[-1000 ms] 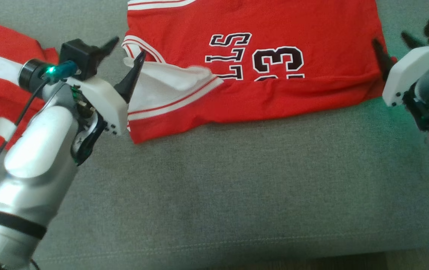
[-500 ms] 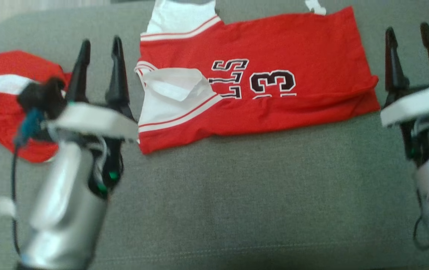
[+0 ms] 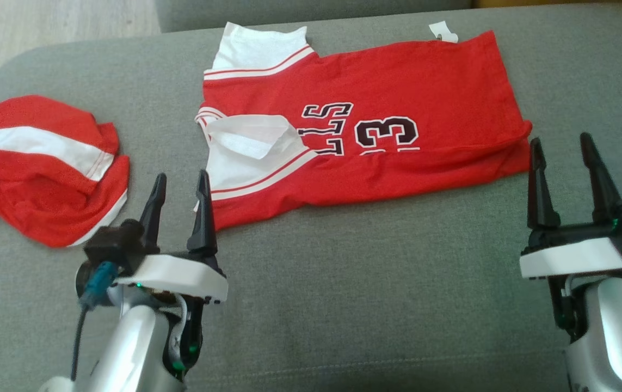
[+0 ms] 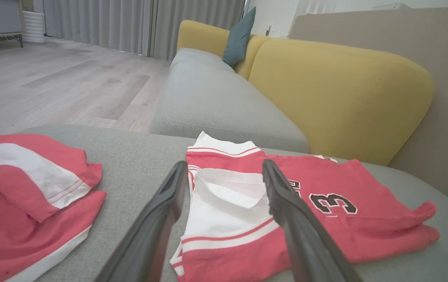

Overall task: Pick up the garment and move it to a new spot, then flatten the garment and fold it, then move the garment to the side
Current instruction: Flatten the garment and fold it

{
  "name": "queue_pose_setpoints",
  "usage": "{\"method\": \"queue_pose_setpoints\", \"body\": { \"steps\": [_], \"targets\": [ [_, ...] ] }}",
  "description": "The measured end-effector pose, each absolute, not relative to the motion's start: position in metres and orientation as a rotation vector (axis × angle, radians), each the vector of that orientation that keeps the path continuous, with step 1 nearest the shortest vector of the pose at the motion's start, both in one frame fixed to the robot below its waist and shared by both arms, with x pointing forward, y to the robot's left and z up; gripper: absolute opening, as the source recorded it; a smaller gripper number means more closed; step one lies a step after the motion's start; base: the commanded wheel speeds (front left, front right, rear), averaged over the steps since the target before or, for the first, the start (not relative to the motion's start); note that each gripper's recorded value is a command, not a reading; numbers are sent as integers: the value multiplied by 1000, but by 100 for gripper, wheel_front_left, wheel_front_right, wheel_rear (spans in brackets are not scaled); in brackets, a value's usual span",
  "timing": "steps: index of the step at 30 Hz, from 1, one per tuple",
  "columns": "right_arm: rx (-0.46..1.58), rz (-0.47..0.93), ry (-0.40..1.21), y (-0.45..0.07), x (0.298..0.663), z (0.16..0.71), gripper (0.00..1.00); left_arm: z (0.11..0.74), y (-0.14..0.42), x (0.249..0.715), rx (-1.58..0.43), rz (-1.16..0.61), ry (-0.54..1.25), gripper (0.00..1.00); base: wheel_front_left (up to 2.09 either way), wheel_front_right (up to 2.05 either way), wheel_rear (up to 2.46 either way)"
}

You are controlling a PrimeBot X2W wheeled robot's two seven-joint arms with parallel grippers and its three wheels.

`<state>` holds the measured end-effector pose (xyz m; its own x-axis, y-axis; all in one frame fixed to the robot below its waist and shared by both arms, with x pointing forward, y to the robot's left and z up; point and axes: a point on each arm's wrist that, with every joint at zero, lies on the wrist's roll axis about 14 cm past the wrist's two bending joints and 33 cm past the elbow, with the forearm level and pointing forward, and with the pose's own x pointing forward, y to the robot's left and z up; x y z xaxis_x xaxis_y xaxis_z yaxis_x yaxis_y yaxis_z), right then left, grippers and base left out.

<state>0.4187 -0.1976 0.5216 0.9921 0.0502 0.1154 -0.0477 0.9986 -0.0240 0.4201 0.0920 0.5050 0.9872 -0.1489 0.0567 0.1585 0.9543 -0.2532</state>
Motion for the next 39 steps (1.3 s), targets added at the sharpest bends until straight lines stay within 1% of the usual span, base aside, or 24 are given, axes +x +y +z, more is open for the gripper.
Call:
{"method": "queue_pose_setpoints", "body": {
  "steps": [6, 9, 16, 17, 23, 24, 25, 27, 32, 36, 39],
  "targets": [
    [-35, 25, -129, -206, 420, 525, 100, 461, 84, 425, -181, -172, 93, 100, 0, 0, 0],
    [-46, 14, -128, -211, 419, 525, 100, 432, 82, 430, -146, -171, 203, 100, 0, 0, 0],
    [-63, -21, -140, -225, 422, 530, 100, 390, 86, 444, -52, -144, 366, 100, 0, 0, 0],
    [-66, -37, -148, -230, 424, 533, 100, 376, 86, 444, -8, -159, 419, 100, 0, 0, 0],
    [-77, -60, -141, -239, 426, 531, 100, 367, 84, 459, 58, -189, 445, 100, 0, 0, 0],
    [-78, -64, -134, -241, 426, 530, 100, 366, 82, 460, 58, -202, 449, 47, 0, 0, 0],
    [-77, -67, -118, -242, 427, 527, 100, 365, 81, 460, 58, -214, 451, 0, 0, 0, 0],
    [-71, -72, -66, -243, 429, 517, 100, 367, 75, 459, 52, -239, 442, 0, 0, 0, 0],
    [-15, -116, 131, -251, 435, 475, 100, 383, 76, 461, 9, -225, 354, 0, 0, 0, 0],
    [34, -153, 311, -257, 441, 437, 100, 413, 74, 470, -26, -224, 241, 0, 0, 0, 0],
    [65, -162, 393, -255, 451, 420, 100, 434, 71, 473, -31, -239, 167, 0, 0, 0, 0]
  ]
}}
